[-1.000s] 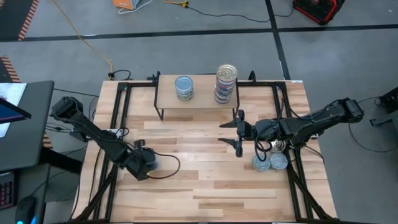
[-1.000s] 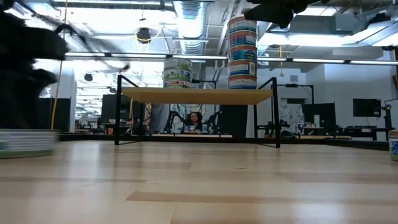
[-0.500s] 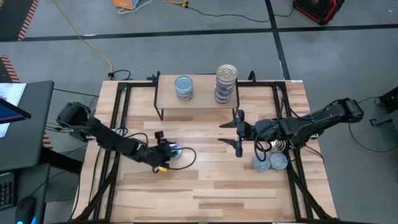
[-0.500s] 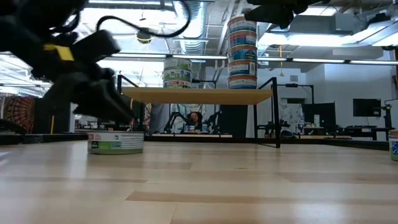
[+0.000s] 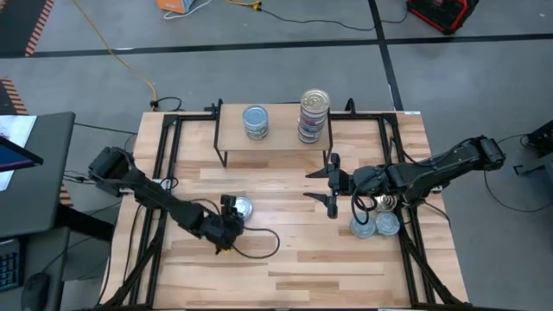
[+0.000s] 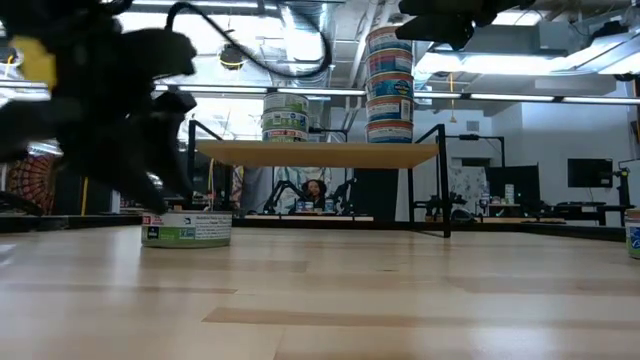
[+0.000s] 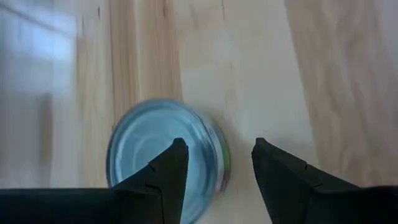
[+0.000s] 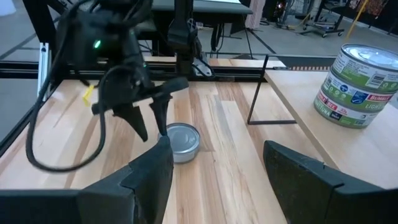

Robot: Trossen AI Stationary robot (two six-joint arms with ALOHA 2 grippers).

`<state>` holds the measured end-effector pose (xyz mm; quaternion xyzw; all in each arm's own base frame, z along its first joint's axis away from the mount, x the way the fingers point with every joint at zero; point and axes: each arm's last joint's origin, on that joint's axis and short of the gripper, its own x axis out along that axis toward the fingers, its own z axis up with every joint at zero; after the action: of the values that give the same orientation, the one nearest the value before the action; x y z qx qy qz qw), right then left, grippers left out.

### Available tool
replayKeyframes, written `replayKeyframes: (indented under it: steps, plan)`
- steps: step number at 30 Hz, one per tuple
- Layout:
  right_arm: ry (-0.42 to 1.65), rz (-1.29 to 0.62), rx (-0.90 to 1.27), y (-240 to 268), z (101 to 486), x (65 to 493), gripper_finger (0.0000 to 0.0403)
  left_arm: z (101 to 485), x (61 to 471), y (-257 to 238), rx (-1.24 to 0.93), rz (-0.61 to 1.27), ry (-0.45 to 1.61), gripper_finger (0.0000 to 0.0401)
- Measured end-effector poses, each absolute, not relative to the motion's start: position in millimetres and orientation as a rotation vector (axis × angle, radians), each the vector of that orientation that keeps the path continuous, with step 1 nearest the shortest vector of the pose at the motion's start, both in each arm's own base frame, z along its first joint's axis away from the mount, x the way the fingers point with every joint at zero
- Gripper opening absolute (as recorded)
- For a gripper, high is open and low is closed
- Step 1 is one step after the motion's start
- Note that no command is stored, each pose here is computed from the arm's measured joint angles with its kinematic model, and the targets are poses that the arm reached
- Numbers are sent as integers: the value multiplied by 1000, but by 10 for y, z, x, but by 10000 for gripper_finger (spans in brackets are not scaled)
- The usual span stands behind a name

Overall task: Stack canned seafood by type on shelf
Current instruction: Stack the green tuna can on top of the green tuna can on the shelf

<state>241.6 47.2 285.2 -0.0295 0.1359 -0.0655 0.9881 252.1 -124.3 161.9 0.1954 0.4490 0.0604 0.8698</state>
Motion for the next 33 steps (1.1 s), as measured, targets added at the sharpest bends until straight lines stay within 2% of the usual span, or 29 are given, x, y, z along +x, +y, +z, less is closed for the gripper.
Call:
replayKeyframes:
  steps: [8, 14, 21, 28, 33]
  plan:
    - [272, -132, -59, 472, 2852, 2416, 276, 1294, 2524, -1371, 671, 225, 1034, 169]
    - [272, -132, -58, 471, 2852, 2416, 276, 1111, 2540, -1386, 834, 348, 1005, 101]
    - [272, -132, -58, 471, 2852, 2416, 276, 1080, 2590, -1310, 745, 394, 1010, 11]
    - [273, -132, -58, 471, 2852, 2416, 276, 1135, 2637, -1377, 653, 350, 1037, 1]
    - [273, -132, -58, 471, 2851, 2416, 276, 1307, 2739, -1457, 637, 332, 1073, 1]
